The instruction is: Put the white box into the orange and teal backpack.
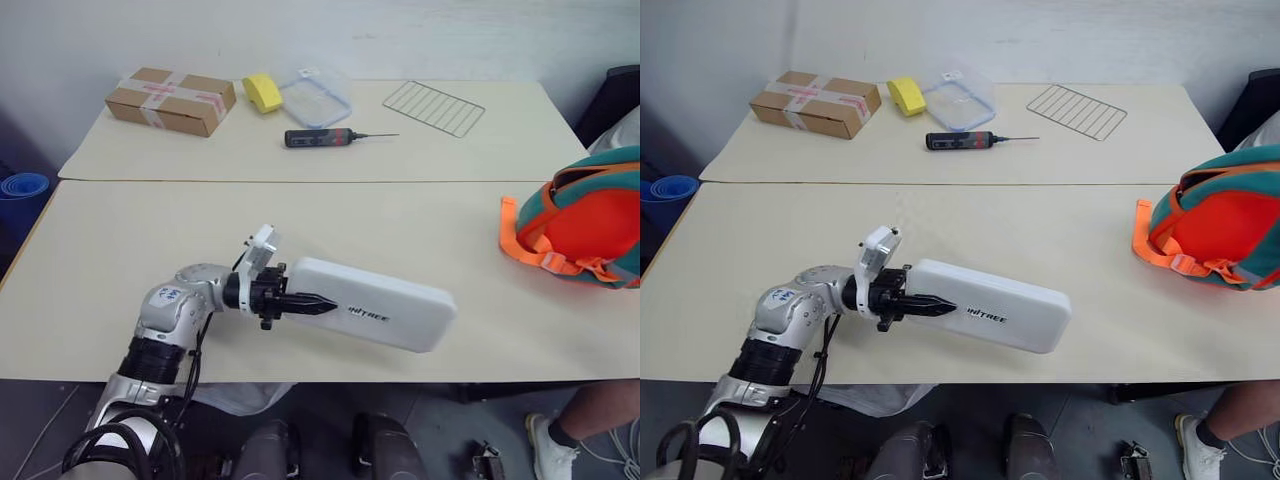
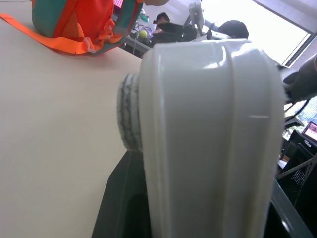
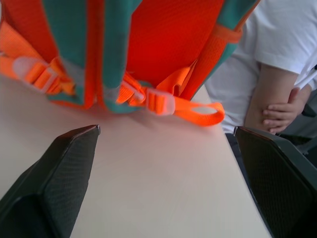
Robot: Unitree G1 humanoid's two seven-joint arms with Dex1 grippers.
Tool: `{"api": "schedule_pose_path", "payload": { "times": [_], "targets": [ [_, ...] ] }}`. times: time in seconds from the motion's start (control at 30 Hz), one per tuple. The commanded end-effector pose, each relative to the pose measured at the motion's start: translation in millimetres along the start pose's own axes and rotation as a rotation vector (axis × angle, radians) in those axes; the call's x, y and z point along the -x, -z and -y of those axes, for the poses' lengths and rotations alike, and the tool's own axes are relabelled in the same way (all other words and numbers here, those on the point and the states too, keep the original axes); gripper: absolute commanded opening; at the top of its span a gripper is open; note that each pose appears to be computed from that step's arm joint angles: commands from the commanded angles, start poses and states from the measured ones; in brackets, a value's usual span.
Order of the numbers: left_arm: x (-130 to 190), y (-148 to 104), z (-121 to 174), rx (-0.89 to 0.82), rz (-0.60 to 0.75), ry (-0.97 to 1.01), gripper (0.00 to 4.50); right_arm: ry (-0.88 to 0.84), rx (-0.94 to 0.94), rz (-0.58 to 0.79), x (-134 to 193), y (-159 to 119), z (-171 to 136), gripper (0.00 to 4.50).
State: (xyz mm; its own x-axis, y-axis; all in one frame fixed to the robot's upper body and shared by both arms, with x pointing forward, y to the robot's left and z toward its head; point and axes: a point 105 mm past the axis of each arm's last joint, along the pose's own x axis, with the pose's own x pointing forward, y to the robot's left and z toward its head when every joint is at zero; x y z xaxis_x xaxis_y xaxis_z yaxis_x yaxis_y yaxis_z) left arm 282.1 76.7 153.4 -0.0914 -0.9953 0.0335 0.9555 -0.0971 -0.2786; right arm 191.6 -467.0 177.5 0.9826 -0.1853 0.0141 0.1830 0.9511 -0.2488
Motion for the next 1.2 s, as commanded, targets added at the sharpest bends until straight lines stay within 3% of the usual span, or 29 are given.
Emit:
{"api": "schedule_pose_path", "payload": {
  "times": [0.03, 0.23, 0.33, 0.67, 0.73, 1.0, 1.1, 1.2],
  "targets": [
    [4, -12, 7, -0.060, 0.031, 0.001, 1.22, -0.045, 0.013, 0.046, -24, -16, -1, 4.44],
    [22, -32, -8, 0.004, 0.178, -0.146, 1.22, -0.376, -0.121, 0.034, -69, -27, -57, 4.44],
    [26, -40, -10, 0.005, 0.199, -0.179, 1.22, -0.487, -0.153, 0.052, -78, -38, -80, 3.85],
    [44, -33, -11, 0.037, 0.197, -0.261, 1.22, -0.636, -0.202, 0.202, -88, -61, -148, 0.45],
    [49, -29, -13, 0.048, 0.195, -0.286, 1.22, -0.666, -0.227, 0.244, -88, -69, -166, 0.01],
    [71, -37, -22, 0.053, 0.249, -0.365, 1.22, -0.995, -0.387, 0.347, -51, -114, -262, 0.01],
    [88, -44, -22, 0.047, 0.281, -0.406, 1.22, -1.232, -0.523, 0.351, -12, -141, -304, 0.01],
    [116, -49, -17, 0.053, 0.303, -0.459, 1.22, -1.540, -0.631, 0.245, 46, -153, -326, 0.01]
  ]
}}
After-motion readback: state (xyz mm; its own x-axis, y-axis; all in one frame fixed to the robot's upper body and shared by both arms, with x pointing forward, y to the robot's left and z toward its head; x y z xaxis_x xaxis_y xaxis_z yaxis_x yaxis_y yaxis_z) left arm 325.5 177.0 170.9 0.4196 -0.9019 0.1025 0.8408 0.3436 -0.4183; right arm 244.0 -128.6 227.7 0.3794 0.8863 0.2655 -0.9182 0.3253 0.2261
